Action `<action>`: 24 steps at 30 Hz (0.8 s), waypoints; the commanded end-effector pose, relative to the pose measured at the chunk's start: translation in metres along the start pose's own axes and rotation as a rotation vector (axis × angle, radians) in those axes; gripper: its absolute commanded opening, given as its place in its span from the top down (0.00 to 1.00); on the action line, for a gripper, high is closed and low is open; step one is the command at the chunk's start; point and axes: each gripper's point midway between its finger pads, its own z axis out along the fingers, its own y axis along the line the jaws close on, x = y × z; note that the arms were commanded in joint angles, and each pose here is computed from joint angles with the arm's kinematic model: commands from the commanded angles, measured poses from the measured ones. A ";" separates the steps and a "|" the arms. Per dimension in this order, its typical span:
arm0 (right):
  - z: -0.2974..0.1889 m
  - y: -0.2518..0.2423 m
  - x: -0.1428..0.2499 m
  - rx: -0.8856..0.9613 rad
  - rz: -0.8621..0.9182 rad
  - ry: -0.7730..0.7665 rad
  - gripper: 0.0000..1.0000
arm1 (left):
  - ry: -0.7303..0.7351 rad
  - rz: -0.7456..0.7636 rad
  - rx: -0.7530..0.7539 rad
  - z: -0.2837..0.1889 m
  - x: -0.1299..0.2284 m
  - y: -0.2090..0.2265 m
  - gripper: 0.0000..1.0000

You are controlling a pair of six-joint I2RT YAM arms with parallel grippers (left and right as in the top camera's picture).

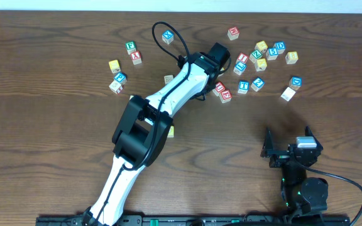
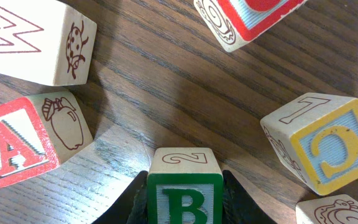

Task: Spell out ROBOT
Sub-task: 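Lift the green B block and carry it toward the R and O blocks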

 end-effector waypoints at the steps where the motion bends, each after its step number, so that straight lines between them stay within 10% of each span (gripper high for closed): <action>1: 0.000 -0.002 0.001 0.006 0.010 0.004 0.01 | 0.009 0.013 -0.033 0.010 0.005 0.006 0.87; 24: 0.000 -0.002 0.001 0.006 0.010 0.004 0.01 | 0.185 0.519 0.025 -0.094 0.033 0.039 0.92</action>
